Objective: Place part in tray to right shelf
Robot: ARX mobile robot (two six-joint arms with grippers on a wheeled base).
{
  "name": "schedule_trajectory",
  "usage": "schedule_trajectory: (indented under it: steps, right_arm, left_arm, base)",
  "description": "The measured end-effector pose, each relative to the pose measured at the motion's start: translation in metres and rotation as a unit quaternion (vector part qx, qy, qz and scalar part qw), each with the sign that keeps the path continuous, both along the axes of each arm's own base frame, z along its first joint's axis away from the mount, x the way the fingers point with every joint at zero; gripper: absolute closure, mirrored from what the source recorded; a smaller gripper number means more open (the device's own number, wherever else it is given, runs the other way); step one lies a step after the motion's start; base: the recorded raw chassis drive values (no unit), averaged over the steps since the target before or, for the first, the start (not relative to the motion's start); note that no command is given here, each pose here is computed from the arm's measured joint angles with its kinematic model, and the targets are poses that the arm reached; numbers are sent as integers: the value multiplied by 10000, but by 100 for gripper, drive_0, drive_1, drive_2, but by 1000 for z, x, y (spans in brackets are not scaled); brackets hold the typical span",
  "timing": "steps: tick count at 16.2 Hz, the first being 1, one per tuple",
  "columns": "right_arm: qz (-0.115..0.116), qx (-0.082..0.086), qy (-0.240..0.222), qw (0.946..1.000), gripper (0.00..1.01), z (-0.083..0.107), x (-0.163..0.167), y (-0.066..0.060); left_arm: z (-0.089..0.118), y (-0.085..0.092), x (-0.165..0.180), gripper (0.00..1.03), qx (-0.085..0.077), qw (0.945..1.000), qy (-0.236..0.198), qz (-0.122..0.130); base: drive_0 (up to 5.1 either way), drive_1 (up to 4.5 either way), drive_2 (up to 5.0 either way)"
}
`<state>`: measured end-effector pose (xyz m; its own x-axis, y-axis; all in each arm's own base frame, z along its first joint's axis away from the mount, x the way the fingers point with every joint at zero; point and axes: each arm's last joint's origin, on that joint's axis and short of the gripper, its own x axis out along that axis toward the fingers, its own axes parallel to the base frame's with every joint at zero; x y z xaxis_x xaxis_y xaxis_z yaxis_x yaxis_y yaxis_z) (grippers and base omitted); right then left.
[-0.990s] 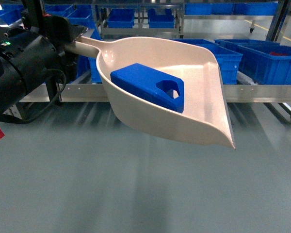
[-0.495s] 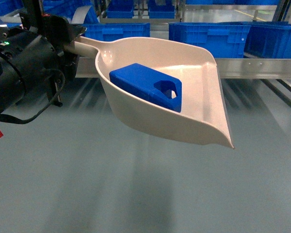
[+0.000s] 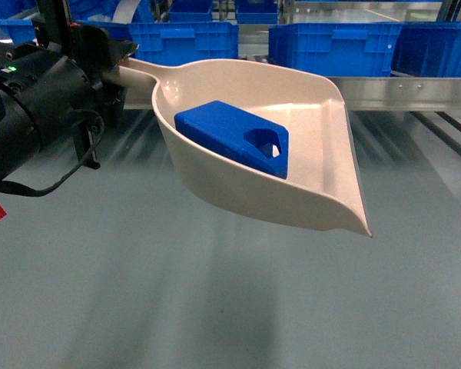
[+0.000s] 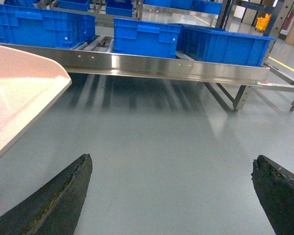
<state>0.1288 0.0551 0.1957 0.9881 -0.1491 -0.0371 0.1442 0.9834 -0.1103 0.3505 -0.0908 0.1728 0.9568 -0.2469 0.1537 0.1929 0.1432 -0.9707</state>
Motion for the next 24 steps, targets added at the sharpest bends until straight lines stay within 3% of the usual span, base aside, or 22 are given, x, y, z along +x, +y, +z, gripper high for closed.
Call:
schedule_trajectory:
  steps: [8, 21, 24]
  right_arm:
    - [0, 4, -7, 10000, 3, 0, 0, 0]
    - [10, 5, -8, 10000, 3, 0, 0, 0]
    - [0, 5, -8, 10000, 3, 0, 0, 0]
  left_arm:
    - [0, 0, 0, 89, 2, 10000, -2, -2]
    - [1, 3, 1, 89, -12, 10000, -25, 70]
    - [0, -3, -1, 89, -6, 10000, -12, -77]
  base:
    - [0, 0, 0]
    - [30, 382, -403]
    - [117, 305, -424]
